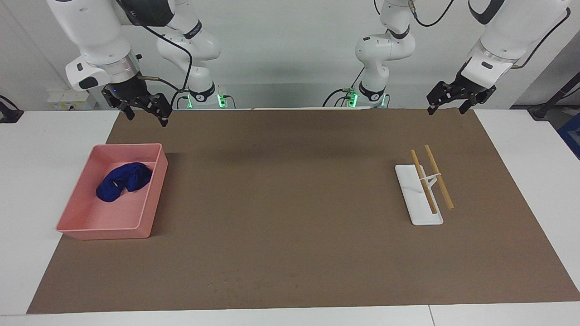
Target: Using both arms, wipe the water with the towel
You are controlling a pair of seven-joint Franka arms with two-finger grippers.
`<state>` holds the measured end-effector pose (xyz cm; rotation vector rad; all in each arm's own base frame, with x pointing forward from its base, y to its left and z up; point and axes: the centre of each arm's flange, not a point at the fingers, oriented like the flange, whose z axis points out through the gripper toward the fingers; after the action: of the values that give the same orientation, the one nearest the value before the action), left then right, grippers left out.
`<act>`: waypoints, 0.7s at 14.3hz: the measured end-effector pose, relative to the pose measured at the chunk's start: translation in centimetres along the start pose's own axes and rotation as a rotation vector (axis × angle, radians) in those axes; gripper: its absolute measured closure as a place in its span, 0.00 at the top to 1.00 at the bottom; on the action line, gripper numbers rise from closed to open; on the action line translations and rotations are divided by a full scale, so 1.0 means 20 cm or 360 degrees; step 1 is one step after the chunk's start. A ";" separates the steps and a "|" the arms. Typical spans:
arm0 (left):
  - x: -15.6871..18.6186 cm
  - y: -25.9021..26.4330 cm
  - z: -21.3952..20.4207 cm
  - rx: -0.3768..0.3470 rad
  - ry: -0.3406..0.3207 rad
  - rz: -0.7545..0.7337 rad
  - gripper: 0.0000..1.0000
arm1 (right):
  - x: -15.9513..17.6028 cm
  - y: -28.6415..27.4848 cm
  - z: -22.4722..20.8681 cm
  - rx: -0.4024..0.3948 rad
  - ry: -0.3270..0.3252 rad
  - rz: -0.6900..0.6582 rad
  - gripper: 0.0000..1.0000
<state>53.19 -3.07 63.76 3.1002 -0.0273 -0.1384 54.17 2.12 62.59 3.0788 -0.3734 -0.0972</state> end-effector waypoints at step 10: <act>-0.01 0.04 0.01 0.0003 -0.0032 0.0080 1.00 | -0.01 0.04 0.00 0.0034 -0.0002 0.0001 1.00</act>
<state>52.91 -3.91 63.61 3.0970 -0.1057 -0.1680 53.80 1.39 62.58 3.1000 -0.3775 -0.0960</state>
